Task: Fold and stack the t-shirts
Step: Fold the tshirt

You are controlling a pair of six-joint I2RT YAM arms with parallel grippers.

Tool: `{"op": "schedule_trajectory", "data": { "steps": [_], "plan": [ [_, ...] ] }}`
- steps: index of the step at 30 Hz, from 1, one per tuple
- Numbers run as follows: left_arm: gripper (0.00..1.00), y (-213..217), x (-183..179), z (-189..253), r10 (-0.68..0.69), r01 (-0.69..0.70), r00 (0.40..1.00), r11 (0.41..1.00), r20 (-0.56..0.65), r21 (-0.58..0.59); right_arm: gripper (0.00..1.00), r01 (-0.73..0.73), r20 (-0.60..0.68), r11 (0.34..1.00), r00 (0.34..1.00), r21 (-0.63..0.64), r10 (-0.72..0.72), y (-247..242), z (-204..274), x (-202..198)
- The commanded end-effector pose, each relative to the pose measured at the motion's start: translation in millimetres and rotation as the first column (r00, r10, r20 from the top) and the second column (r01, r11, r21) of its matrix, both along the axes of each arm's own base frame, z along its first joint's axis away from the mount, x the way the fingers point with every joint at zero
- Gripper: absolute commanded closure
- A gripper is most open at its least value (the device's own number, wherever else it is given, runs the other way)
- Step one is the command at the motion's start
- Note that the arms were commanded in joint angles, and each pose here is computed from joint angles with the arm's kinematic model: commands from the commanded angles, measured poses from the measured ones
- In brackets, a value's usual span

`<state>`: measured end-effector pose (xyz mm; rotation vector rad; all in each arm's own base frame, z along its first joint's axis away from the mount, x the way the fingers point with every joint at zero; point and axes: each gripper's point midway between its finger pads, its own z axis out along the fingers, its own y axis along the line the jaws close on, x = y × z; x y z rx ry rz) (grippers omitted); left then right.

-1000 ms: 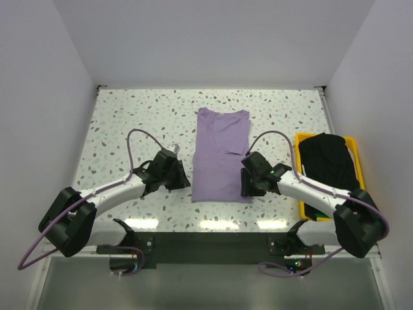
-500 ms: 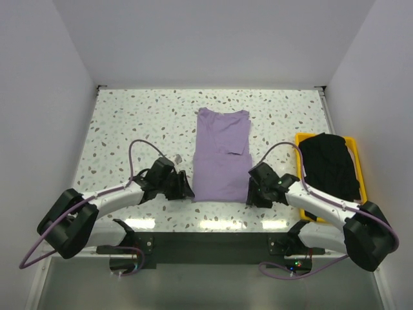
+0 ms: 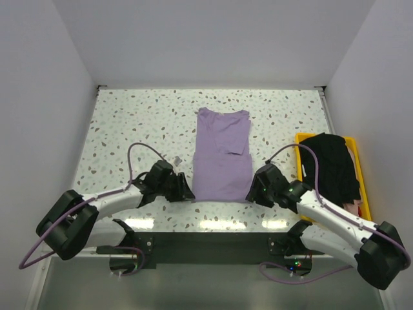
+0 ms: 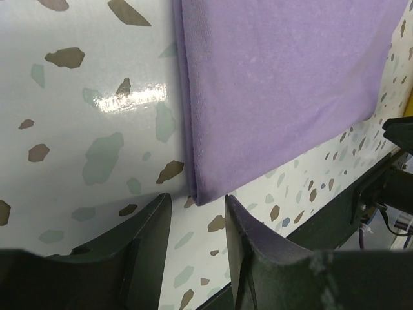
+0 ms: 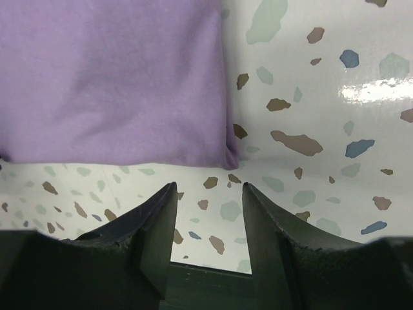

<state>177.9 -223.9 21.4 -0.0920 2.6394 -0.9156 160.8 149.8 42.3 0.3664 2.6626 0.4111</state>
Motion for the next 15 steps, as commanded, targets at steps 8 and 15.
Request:
{"op": "schedule_trajectory", "data": {
  "steps": [8,15],
  "plan": [
    [0.60,4.9,-18.6,-22.8,0.015,-0.012,0.999,0.996,-0.040,0.092,0.52,0.058,0.005,0.998,0.998,-0.040,-0.058,-8.3,-12.3,7.0],
    [0.60,4.6,-19.5,-29.3,0.028,-0.023,0.999,0.992,-0.036,0.125,0.53,0.077,0.008,0.996,0.997,-0.032,-0.077,-8.0,-22.6,10.7]
  ]
}}
